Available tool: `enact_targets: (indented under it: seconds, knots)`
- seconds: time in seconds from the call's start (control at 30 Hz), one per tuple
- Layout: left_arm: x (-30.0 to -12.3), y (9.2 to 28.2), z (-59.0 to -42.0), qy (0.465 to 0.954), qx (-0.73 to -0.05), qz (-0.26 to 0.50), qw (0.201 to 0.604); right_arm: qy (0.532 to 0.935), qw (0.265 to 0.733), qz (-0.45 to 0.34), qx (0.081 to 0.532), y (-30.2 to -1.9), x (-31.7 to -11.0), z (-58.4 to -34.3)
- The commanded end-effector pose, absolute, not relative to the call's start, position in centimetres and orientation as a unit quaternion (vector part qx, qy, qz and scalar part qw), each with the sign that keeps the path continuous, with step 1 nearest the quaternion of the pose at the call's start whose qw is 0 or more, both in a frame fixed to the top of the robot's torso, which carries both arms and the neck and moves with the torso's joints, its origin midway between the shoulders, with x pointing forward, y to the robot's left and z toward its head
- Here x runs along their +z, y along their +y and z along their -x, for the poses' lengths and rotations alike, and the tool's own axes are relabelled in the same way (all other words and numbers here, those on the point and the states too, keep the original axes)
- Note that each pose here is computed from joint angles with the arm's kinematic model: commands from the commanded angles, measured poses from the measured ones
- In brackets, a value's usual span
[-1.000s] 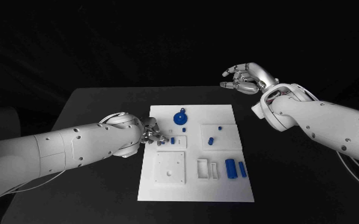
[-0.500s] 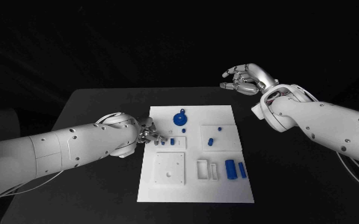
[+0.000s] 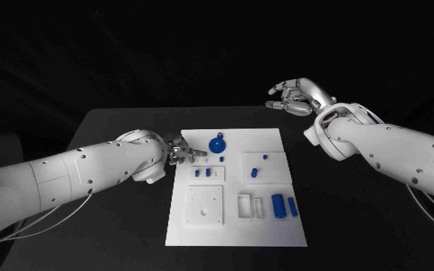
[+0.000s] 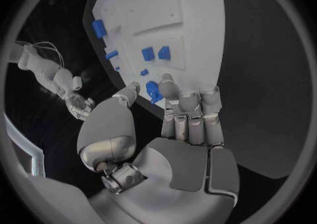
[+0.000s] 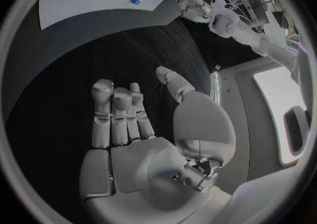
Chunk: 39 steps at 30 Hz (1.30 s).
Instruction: Assemble the parts on the task board
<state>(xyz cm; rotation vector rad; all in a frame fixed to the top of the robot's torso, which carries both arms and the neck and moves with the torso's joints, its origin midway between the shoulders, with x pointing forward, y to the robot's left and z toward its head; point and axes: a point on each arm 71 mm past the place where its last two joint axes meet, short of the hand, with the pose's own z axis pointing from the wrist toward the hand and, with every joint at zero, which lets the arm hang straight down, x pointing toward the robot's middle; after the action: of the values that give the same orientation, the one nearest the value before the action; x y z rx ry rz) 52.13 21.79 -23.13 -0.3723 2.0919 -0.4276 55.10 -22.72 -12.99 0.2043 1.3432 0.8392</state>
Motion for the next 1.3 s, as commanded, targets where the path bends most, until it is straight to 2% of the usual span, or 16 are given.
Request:
enact_targets:
  seconds: [0.03,0.2,0.37,0.43,0.53,0.73,0.9,1.0,1.3]
  knots:
    - [-22.2,21.7,-52.6,0.818,-0.233,0.216,0.48,0.605,0.695,-0.087,0.379,-22.6,-13.0,-55.1]
    - [-21.3,21.7,-53.4,0.79,-0.264,0.229,0.504,0.605,0.695,-0.087,0.379,-22.6,-13.0,-55.1]
    - [-20.5,20.3,-53.7,0.764,-0.317,0.191,0.528,0.605,0.695,-0.087,0.378,-22.7,-13.0,-55.1]
    - [-20.2,19.5,-53.7,0.753,-0.335,0.165,0.541,0.605,0.695,-0.087,0.378,-22.7,-13.0,-55.1]
    - [-19.4,17.6,-53.5,0.731,-0.358,0.08,0.575,0.605,0.695,-0.087,0.378,-22.6,-13.1,-55.1]
    - [-18.9,15.6,-53.4,0.698,-0.363,-0.025,0.616,0.605,0.695,-0.087,0.379,-22.5,-13.1,-55.2]
    - [-19.3,14.1,-53.3,0.677,-0.338,-0.129,0.641,0.605,0.694,-0.087,0.379,-22.4,-13.1,-55.2]
    - [-19.8,13.1,-53.3,0.674,-0.325,-0.166,0.643,0.606,0.694,-0.086,0.38,-22.3,-13.1,-55.2]
    - [-21.2,11.9,-53.6,0.697,-0.289,-0.207,0.623,0.606,0.692,-0.086,0.382,-22.1,-13.2,-55.2]
